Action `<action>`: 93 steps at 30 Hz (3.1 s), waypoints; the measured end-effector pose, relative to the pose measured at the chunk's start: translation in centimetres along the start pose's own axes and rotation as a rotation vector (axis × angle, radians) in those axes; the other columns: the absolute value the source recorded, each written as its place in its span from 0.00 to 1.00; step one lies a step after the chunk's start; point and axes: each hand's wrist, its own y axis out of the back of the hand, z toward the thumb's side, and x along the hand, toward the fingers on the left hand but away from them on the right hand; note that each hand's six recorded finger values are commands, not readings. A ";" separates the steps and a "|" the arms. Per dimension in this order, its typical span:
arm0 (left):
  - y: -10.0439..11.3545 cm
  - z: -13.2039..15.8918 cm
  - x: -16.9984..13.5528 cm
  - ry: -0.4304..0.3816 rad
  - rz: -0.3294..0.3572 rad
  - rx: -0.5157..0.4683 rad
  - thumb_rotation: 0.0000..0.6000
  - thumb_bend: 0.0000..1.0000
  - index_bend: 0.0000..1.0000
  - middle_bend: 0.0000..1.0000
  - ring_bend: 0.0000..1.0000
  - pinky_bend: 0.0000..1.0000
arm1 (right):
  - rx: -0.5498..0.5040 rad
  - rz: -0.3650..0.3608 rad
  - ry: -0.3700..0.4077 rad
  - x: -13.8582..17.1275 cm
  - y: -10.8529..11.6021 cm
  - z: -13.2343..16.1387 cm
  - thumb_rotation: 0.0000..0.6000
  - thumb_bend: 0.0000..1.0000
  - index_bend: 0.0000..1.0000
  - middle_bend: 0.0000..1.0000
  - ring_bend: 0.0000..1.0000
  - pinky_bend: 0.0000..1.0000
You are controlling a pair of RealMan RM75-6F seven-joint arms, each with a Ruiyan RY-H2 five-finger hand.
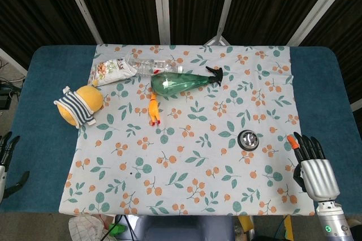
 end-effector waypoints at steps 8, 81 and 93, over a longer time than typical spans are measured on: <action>0.2 -0.1 -0.2 0.004 0.004 -0.003 1.00 0.40 0.05 0.00 0.03 0.16 | 0.001 0.002 0.002 0.0 0.0 0.0 1.00 1.00 0.09 0.00 0.00 0.00; -0.9 0.6 0.7 0.012 0.007 0.066 1.00 0.40 0.05 0.00 0.03 0.16 | -0.073 0.190 0.102 -13.8 -12.5 8.2 1.00 1.00 0.02 0.00 0.00 0.00; -1.2 0.7 0.7 0.020 -0.003 0.077 1.00 0.40 0.05 0.00 0.03 0.16 | -0.094 0.233 0.096 -13.5 -14.3 7.5 1.00 1.00 0.02 0.00 0.00 0.00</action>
